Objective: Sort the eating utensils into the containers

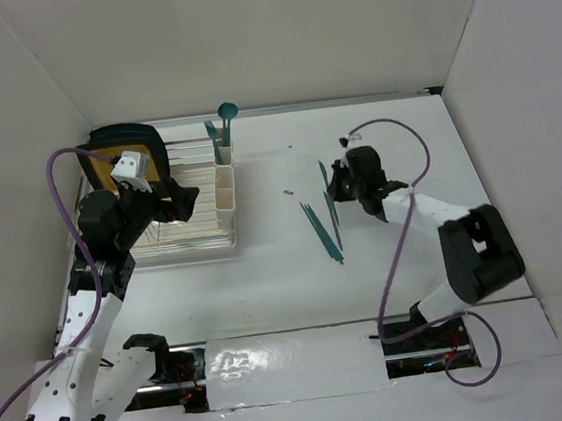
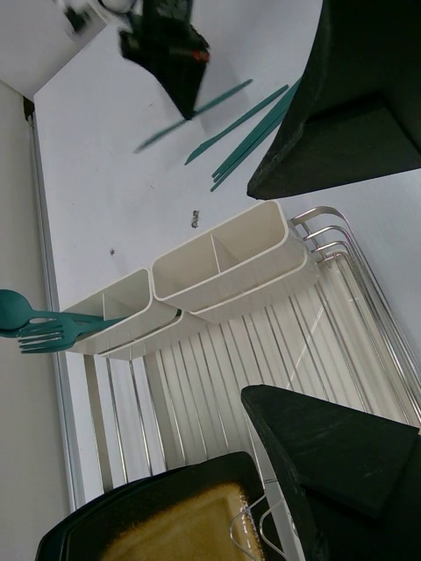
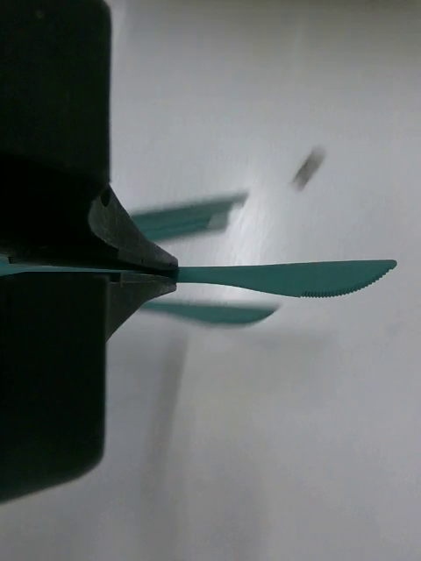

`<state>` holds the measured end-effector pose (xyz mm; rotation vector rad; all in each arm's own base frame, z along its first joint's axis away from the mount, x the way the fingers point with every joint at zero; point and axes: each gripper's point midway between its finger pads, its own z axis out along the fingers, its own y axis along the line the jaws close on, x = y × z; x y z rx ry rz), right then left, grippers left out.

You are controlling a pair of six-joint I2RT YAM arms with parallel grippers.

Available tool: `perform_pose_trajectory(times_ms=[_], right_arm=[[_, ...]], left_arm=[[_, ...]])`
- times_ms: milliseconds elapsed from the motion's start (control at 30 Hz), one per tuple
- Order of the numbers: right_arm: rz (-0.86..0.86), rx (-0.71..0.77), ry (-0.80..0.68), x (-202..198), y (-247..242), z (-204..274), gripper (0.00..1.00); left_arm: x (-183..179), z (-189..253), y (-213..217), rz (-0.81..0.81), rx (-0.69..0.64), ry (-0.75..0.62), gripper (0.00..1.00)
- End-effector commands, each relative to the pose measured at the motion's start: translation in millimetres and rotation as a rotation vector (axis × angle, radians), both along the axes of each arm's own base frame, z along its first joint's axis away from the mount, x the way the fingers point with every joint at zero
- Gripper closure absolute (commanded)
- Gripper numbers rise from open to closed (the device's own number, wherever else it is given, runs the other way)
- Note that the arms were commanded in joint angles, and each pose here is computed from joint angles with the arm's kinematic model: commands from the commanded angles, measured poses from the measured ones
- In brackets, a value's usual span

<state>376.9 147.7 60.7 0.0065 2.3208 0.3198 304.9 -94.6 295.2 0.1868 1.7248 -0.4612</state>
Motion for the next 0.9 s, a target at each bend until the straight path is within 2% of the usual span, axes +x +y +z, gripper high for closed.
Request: perform_pose_trajectory(times_ms=[0, 33, 200, 333, 433, 600, 867], right_arm=[[0.249, 0.28, -0.539, 25, 51, 172, 1.0], [0.336, 0.339, -0.628, 19, 66, 212, 1.0], [0.515, 0.536, -0.879, 10, 108, 317, 1.0], [0.595, 0.62, -1.014, -2, 141, 354, 1.0], [0.632, 0.658, -1.115, -18, 169, 371, 1.0], [0.694, 0.664, -1.14, -19, 230, 372, 1.0], [0.727, 0.634, -1.162, -3, 263, 346, 1.0]], left_arm=[[4, 11, 2, 0.004, 0.006, -0.055, 0.0], [5, 8, 2, 0.006, 0.008, -0.046, 0.0], [9, 5, 5, 0.027, 0.014, -0.032, 0.0], [9, 4, 7, 0.036, 0.017, -0.034, 0.0], [9, 5, 8, 0.044, 0.021, -0.038, 0.0], [11, 3, 10, 0.06, 0.019, -0.031, 0.0], [13, 2, 12, 0.069, 0.022, -0.023, 0.0]])
